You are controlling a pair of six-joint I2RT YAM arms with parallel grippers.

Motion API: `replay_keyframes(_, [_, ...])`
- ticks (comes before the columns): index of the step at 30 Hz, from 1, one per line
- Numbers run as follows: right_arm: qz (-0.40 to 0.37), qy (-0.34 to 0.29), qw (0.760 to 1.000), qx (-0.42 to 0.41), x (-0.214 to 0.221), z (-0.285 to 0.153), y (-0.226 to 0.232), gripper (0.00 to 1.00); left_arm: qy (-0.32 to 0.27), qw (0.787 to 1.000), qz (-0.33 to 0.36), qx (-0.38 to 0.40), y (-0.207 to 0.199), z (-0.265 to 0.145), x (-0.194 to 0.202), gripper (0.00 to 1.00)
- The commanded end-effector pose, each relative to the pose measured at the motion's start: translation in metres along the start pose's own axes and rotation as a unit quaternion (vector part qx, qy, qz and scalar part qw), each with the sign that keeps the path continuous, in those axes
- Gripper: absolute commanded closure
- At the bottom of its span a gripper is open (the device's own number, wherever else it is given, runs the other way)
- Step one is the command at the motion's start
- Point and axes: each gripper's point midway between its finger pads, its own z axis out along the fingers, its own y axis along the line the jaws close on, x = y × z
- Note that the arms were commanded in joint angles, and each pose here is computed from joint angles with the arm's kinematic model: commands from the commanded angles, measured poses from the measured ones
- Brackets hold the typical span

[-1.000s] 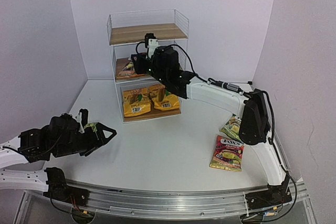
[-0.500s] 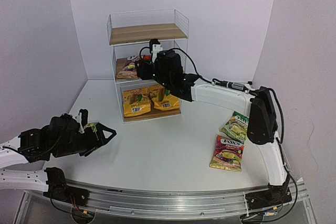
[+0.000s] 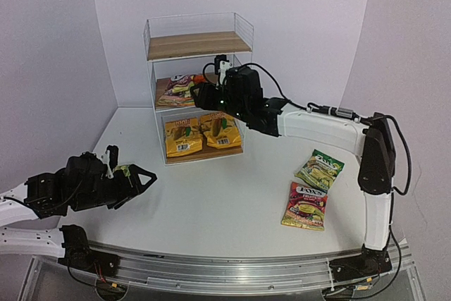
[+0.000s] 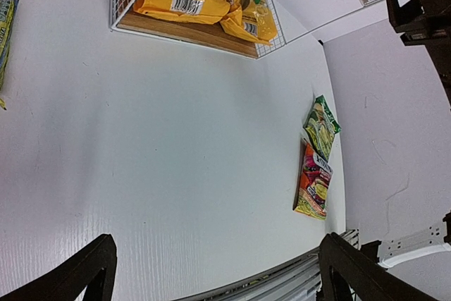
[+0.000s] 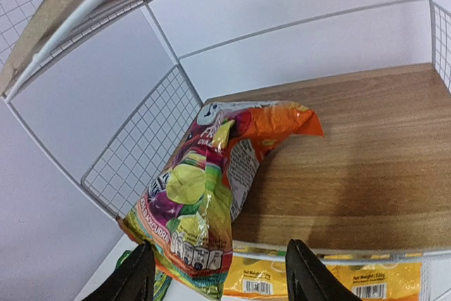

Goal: Place and organize the candy bags onto the shelf

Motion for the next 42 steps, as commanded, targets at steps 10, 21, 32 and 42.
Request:
replay_keyframes(10, [0.092,0.014,0.995,-0.047,-0.002,-0.004,0.019,0.47,-0.010,1.000,-0.010,0.026,-0.006,-0.004,-0.003,0.00])
replay_keyframes(21, [0.104,0.018,0.994,-0.040,0.011,0.013,0.015,0.51,-0.018,0.999,-0.017,0.025,-0.002,-0.011,-0.007,0.00])
replay_keyframes(32, [0.107,0.009,0.993,-0.056,0.008,0.018,0.020,1.00,-0.021,0.999,-0.027,0.024,0.004,-0.015,-0.007,0.01])
replay_keyframes(42, [0.095,0.062,0.981,-0.157,0.021,0.026,0.060,1.00,-0.023,0.999,-0.027,0.024,0.005,-0.017,-0.007,0.00])
